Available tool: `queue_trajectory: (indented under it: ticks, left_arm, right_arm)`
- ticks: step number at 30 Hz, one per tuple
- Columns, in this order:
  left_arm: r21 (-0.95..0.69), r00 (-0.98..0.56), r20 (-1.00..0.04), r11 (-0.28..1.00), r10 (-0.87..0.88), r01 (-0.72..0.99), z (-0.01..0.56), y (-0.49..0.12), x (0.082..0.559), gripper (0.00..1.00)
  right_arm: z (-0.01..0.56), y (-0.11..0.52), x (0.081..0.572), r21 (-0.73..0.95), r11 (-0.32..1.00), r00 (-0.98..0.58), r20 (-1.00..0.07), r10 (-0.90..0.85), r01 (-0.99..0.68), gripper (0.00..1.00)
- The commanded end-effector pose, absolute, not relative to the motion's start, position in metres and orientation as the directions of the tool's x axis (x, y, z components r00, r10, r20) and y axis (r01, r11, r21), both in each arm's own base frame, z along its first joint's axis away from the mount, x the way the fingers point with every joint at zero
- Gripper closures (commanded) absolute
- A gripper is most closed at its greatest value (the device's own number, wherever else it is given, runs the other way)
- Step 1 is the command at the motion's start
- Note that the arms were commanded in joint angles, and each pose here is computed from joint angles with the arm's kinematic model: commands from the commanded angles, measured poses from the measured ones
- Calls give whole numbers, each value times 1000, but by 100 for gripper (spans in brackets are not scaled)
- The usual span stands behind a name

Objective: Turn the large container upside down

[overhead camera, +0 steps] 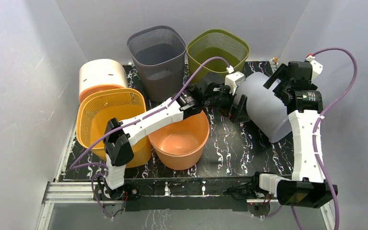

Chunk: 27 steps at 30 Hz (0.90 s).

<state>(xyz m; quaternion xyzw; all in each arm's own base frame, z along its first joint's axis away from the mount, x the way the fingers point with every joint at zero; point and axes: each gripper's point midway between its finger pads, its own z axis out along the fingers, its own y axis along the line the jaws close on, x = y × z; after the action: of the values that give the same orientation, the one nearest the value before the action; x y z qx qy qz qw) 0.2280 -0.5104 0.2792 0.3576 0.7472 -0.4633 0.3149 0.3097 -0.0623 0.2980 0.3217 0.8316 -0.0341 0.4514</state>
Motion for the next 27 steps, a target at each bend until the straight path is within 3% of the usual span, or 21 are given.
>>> queue_trajectory:
  ticks: [1, 4, 9, 21, 27]
  left_arm:
    - [-462, -537, -813, 311, 226, 830, 289, -515, 230, 2]
    - [-464, -549, -803, 335, 232, 820, 283, -513, 232, 2]
    - [-489, -631, -755, 487, 178, 723, 264, -494, 259, 2]
    - [-547, -679, -725, 505, 114, 668, 258, -473, 289, 2]
    - [-517, -641, -758, 492, 118, 701, 265, -488, 312, 2]
  right_arm:
    - [349, -95, 310, 213, 743, -215, -875, 434, 634, 2]
    - [352, -117, 300, 142, 690, -191, -904, 382, 710, 2]
    - [327, -144, 285, 41, 588, -199, -921, 336, 807, 2]
    - [263, -115, 309, 199, 752, -292, -836, 465, 628, 2]
    - [253, -97, 320, 289, 794, -312, -806, 503, 535, 2]
